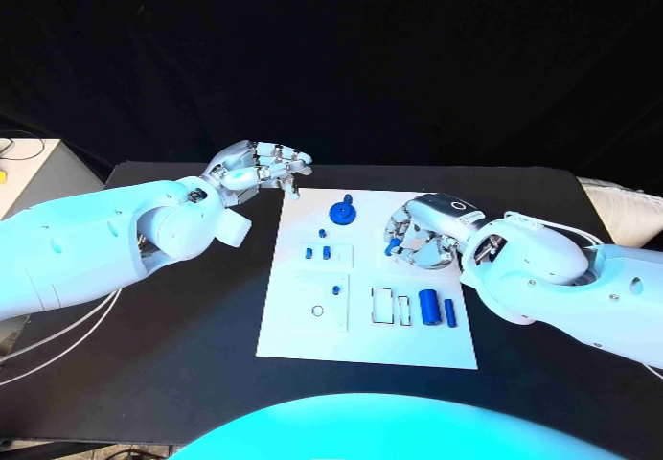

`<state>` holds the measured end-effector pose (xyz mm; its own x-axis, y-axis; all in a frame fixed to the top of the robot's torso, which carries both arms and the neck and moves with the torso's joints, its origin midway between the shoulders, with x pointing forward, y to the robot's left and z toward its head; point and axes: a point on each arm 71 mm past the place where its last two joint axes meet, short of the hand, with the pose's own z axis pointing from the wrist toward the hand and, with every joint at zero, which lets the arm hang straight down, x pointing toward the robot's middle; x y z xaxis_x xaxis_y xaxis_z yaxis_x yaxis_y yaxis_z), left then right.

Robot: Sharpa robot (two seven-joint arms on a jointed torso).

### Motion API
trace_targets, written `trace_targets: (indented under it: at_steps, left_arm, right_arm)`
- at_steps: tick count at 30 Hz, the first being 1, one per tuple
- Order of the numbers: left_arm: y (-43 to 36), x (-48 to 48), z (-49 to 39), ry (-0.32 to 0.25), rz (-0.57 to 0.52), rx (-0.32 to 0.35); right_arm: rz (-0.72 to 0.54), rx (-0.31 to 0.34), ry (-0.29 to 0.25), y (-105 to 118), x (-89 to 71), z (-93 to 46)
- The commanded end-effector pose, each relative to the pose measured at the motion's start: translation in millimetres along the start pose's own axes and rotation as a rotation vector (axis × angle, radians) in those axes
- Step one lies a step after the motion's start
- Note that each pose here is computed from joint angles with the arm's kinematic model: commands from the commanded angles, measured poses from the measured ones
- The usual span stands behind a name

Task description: Assemble the parts on the task board

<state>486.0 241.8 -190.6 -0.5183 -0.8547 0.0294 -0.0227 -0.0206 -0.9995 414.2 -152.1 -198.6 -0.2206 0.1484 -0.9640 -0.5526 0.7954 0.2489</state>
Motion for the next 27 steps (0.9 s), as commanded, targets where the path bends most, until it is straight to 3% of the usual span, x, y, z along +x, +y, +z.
trace_targets:
  at_steps: [1,15,27]
  left_arm:
    - [-0.7,3.3,1.2,0.023,-0.008,0.011]
    - [0.0,7.1,3.6,0.036,-0.013,0.011]
    - [0.3,9.4,5.1,0.041,-0.015,0.01]
  right_arm:
    - [0.006,-0.045,-0.022,14.2,-0.2,1.6]
    - [0.091,-0.226,0.055,84.2,40.2,20.9]
    - [0.096,-0.263,0.095,101.7,63.6,26.3]
